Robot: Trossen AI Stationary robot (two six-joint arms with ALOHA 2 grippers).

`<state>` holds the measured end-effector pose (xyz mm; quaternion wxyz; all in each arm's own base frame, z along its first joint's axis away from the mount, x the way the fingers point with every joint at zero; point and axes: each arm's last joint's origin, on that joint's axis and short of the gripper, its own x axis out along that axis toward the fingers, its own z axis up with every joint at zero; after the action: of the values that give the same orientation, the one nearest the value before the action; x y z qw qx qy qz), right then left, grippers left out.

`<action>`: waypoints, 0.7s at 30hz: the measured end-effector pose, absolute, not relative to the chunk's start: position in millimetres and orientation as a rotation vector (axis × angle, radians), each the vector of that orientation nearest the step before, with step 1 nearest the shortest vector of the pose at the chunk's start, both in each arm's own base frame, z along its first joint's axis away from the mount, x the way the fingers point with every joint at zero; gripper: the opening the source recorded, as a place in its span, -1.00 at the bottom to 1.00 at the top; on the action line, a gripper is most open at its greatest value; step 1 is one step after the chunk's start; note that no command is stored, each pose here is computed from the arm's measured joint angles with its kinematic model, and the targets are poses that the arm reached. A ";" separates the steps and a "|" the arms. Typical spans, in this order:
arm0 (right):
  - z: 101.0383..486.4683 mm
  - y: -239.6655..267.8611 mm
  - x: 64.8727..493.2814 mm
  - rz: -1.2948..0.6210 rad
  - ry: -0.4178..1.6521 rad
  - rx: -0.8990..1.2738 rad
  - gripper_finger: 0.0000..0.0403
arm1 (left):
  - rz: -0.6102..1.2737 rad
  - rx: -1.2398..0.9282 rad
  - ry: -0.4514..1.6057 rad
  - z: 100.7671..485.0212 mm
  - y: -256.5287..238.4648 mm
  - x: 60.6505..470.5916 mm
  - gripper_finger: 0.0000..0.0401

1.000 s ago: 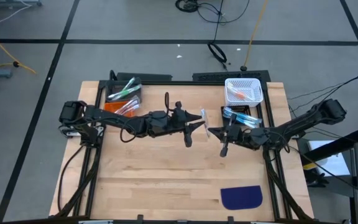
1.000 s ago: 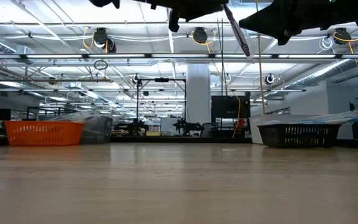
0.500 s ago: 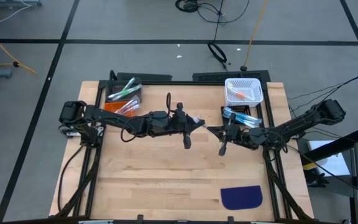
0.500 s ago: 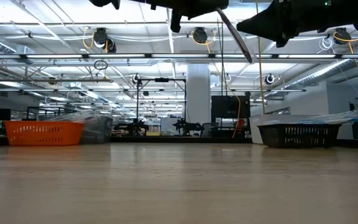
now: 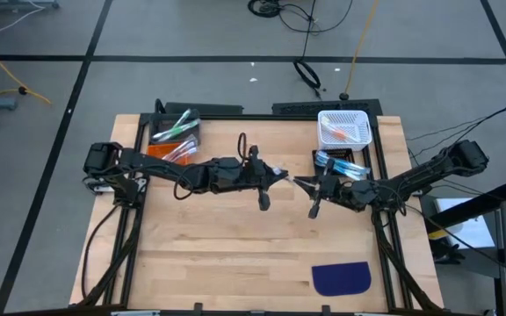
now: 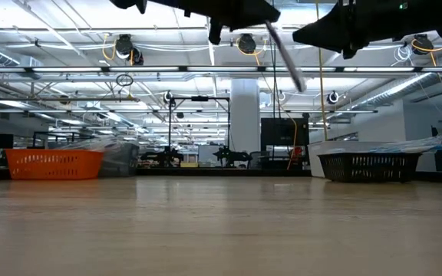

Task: Pick & Place Toothbrushes
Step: Put the purple toothbrush in the orange bin

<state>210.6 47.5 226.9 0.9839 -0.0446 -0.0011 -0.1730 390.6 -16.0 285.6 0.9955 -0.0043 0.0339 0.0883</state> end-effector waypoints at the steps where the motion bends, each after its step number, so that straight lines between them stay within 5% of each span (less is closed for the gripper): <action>1: 226.2 46.5 210.5 -0.370 0.008 -0.095 -0.84 | 0.184 0.001 0.086 285.5 -15.6 389.2 -0.99; 11: 208.2 37.3 209.7 -0.468 0.154 -0.035 -0.38 | 0.395 0.106 0.354 298.0 -6.2 351.8 -1.00; 21: 205.9 37.2 209.3 -0.468 0.172 -0.028 -0.38 | 0.649 0.085 0.650 306.8 14.4 293.0 -1.00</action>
<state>209.3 37.2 205.9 0.9689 -0.0140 0.0853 -0.2318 293.0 14.4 306.8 0.8956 0.0411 0.3134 0.3131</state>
